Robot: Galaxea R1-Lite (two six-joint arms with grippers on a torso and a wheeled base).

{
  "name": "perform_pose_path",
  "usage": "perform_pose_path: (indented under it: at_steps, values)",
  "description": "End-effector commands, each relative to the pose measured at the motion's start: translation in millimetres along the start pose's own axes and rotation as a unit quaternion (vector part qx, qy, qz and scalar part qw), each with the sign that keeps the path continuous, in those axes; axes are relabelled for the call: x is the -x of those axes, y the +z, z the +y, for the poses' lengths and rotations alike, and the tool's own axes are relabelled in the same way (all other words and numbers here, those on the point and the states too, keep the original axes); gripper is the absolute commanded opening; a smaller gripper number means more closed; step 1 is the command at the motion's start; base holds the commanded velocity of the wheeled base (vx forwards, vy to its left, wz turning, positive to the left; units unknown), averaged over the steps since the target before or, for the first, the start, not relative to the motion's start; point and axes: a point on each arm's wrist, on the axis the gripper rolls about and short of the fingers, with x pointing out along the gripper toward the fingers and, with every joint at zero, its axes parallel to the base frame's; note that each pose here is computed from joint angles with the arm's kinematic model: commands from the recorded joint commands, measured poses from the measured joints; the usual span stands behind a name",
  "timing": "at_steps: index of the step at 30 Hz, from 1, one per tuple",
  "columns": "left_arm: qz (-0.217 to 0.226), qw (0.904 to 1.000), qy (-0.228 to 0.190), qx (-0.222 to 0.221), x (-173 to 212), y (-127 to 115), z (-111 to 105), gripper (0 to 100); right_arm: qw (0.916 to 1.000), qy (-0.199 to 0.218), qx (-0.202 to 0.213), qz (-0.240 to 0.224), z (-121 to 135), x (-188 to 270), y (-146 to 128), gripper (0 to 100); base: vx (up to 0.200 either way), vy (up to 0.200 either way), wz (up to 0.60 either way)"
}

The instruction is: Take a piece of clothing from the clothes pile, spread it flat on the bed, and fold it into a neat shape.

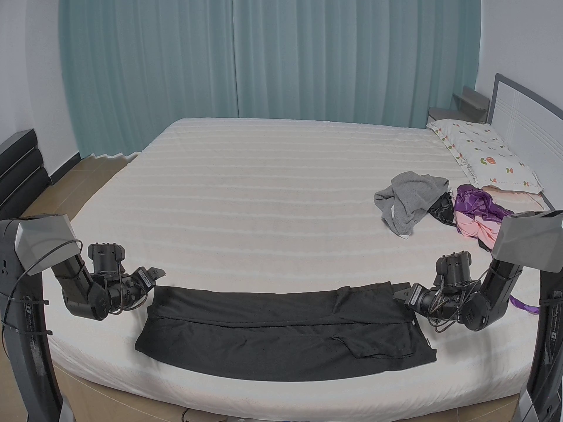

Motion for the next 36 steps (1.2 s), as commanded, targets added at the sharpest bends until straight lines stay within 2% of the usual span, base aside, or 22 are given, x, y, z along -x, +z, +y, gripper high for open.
perform_pose_path:
  at_steps: [1, 7, 14, 18, 23, 29, 36]
  values:
    - [-0.001, 1.0000, -0.005, 0.001, 8, 1, -1, 100, 0.9997, 0.013, -0.014, -0.017, 7, 17, 6, 100, 0.000, 0.000, 0.00]
    - [0.011, 0.9994, -0.031, 0.002, 18, -1, 2, 100, 0.9981, 0.016, -0.025, -0.054, 12, 57, 7, 100, 0.000, 0.000, 0.00]
    - [0.017, 0.9994, -0.030, 0.003, 18, -4, 3, 100, 0.9944, -0.007, -0.025, -0.103, 9, 89, 5, 100, 0.000, 0.000, 0.00]
    - [0.017, 0.9994, -0.029, 0.005, 17, -3, 5, 100, 0.9903, 0.015, -0.020, -0.136, 18, 117, 16, 100, 0.000, 0.000, 0.00]
    - [0.018, 0.9993, -0.032, 0.005, 18, -3, 4, 100, 0.9922, 0.015, -0.003, -0.124, 24, 130, 11, 100, 0.000, 0.000, 0.00]
    - [0.017, 0.9991, -0.038, 0.008, 21, 1, 6, 100, 0.9910, 0.022, 0.002, -0.132, 24, 142, 7, 100, 0.000, 0.000, 0.00]
    - [0.022, 0.9987, -0.045, 0.012, 24, 4, 9, 100, 0.9945, 0.007, 0.003, -0.105, 16, 139, -6, 100, 0.000, 0.000, 0.00]
